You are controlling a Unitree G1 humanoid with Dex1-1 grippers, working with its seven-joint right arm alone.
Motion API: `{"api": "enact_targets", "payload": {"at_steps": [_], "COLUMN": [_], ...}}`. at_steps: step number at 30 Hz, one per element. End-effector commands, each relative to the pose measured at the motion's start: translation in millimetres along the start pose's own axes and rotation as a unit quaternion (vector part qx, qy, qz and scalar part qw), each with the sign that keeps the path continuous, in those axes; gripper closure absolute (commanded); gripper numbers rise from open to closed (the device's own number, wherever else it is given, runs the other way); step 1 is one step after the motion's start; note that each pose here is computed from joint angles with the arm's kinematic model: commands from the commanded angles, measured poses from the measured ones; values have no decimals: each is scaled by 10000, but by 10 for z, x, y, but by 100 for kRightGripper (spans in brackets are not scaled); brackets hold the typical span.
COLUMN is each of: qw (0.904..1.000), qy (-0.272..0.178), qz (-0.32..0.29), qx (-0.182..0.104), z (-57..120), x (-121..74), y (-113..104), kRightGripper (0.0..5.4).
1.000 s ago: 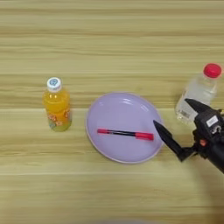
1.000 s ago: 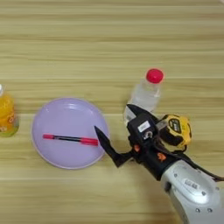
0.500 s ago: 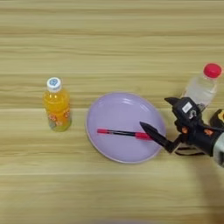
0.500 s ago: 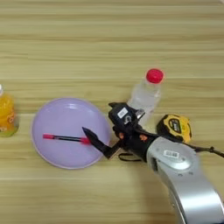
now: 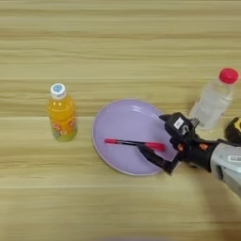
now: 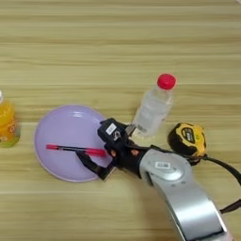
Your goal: Move the objects on the table
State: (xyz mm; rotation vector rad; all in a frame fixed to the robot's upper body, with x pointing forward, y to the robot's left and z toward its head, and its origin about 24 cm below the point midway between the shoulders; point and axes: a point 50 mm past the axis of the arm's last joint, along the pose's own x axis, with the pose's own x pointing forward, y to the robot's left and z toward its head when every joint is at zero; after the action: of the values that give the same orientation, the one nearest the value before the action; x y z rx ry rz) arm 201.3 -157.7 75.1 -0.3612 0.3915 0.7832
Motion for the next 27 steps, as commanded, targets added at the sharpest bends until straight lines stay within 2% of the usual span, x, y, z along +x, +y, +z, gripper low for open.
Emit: {"api": "enact_targets", "payload": {"at_steps": [1,13,23,27], "qw": [9987,9991,9985,9972], "qy": [-166,-46,84,132], "qz": [-206,-153,-97,-169], "qx": [-426,-394,-528,-720], "z": [139,81,30,11], "x": [12,133,179,196], "y": [-94,-96,-71,-82], "kRightGripper": [4,4,4,4]}}
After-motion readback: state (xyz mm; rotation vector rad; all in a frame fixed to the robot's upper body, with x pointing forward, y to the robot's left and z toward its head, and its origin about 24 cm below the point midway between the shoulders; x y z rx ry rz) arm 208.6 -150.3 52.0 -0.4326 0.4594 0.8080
